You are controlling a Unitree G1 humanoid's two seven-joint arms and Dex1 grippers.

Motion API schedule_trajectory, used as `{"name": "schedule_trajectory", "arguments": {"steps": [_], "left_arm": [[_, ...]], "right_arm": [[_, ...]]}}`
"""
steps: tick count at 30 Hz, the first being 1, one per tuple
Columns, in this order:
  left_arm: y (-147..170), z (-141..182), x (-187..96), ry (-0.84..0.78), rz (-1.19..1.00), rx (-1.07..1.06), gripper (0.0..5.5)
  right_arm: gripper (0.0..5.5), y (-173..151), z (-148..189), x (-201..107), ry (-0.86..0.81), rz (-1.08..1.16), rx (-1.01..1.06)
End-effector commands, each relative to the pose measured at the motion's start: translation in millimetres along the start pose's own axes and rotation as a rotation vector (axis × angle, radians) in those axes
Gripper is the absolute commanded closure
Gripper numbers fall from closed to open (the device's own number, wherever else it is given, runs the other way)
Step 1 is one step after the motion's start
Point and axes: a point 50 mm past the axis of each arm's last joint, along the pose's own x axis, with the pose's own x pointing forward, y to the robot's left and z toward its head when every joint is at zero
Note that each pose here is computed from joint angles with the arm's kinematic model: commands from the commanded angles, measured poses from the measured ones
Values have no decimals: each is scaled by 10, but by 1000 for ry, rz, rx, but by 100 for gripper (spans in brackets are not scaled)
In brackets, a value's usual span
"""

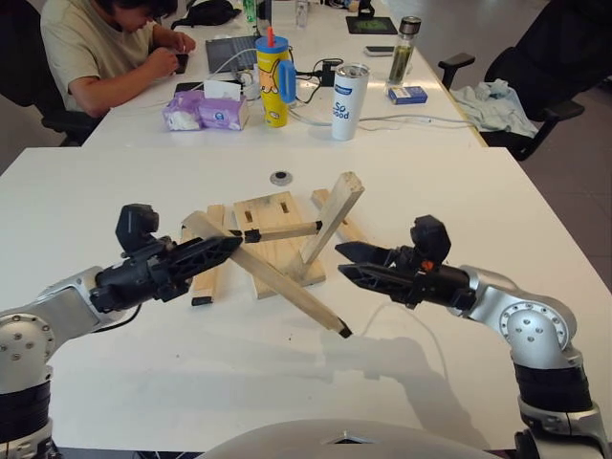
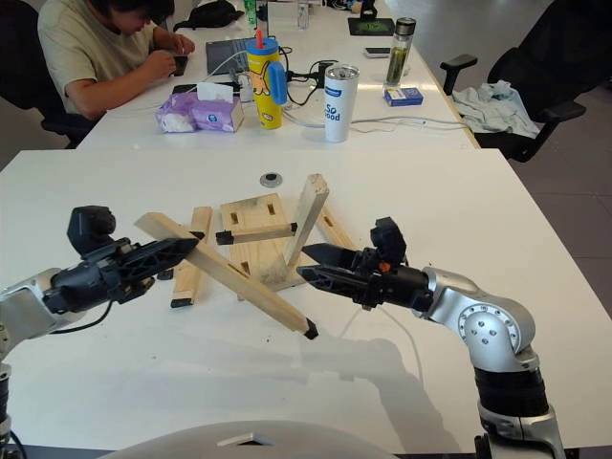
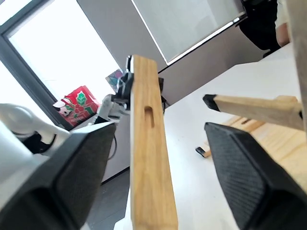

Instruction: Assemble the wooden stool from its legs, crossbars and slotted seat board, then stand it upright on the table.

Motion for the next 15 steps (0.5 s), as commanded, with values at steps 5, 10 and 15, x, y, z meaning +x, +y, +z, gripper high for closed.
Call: {"name": "schedule_trajectory", "arguments": {"steps": [5,10,15], "left_arm": [[211,284,-332,45,177,150,343],[259,369,-327,32,186,230,343],[294,509,-294,-22,195,302,343]], "right_arm": [[153,-373,-459,354,74,-285,-40],[153,-442,-581,587,94,-282,-41],[153,-449,-616,708,66,-278,-16]]}}
